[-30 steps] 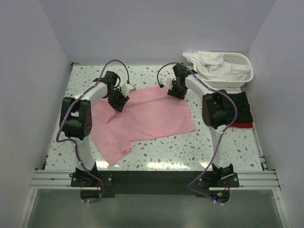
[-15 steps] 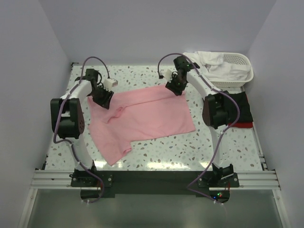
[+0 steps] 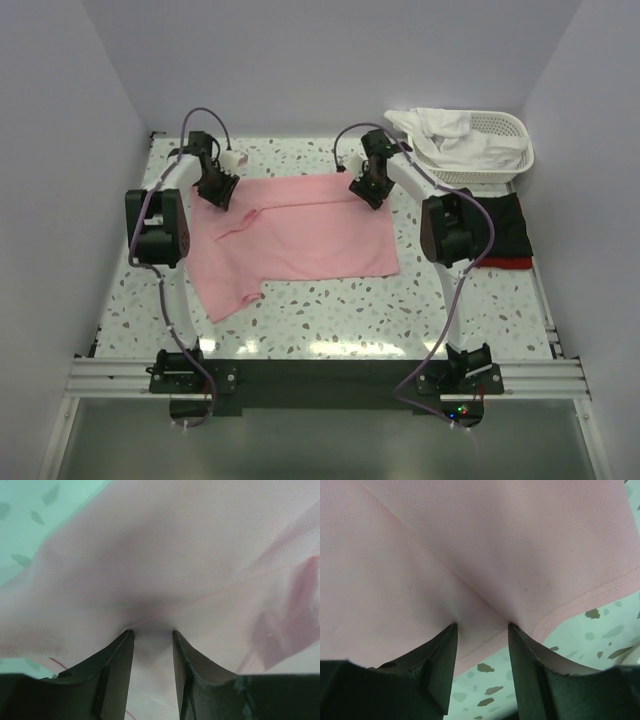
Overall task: Fold and stack the t-shirts
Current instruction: Fold the tshirt
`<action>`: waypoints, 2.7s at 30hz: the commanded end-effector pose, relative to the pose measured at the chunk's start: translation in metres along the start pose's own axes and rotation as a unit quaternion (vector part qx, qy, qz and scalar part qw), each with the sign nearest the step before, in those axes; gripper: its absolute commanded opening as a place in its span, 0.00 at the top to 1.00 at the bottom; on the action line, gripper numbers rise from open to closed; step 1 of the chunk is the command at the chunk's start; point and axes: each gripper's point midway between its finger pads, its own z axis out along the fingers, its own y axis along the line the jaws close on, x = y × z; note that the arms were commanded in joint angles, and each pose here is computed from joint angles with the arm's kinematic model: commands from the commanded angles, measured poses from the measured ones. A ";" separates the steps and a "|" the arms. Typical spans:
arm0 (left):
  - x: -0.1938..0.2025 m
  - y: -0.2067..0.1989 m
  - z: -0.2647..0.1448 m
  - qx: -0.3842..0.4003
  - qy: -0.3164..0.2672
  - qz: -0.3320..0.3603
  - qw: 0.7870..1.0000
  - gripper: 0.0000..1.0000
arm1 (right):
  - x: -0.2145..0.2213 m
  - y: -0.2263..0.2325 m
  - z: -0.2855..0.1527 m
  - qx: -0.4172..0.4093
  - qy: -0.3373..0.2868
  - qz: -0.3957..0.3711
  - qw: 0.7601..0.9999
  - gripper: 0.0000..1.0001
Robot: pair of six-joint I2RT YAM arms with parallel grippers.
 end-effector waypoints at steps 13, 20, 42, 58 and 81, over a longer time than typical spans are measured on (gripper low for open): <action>-0.022 -0.054 -0.109 0.129 -0.115 0.141 0.975 0.43 | -0.001 0.054 -0.104 -0.090 -0.064 -0.050 0.993 0.36; 0.073 -0.106 -0.119 0.173 -0.048 0.181 0.967 0.42 | 0.062 0.131 -0.115 -0.147 -0.001 -0.110 0.983 0.49; 0.159 -0.135 -0.118 0.135 -0.008 0.245 0.960 0.43 | 0.111 0.154 -0.043 -0.101 0.052 -0.126 0.986 0.67; 0.220 -0.153 -0.065 0.100 0.086 0.355 0.925 0.39 | 0.117 0.149 -0.033 -0.088 0.072 -0.122 0.986 0.78; 0.139 -0.144 -0.166 0.101 0.010 0.342 0.934 1.00 | 0.114 0.153 -0.100 -0.149 0.052 -0.116 0.981 1.00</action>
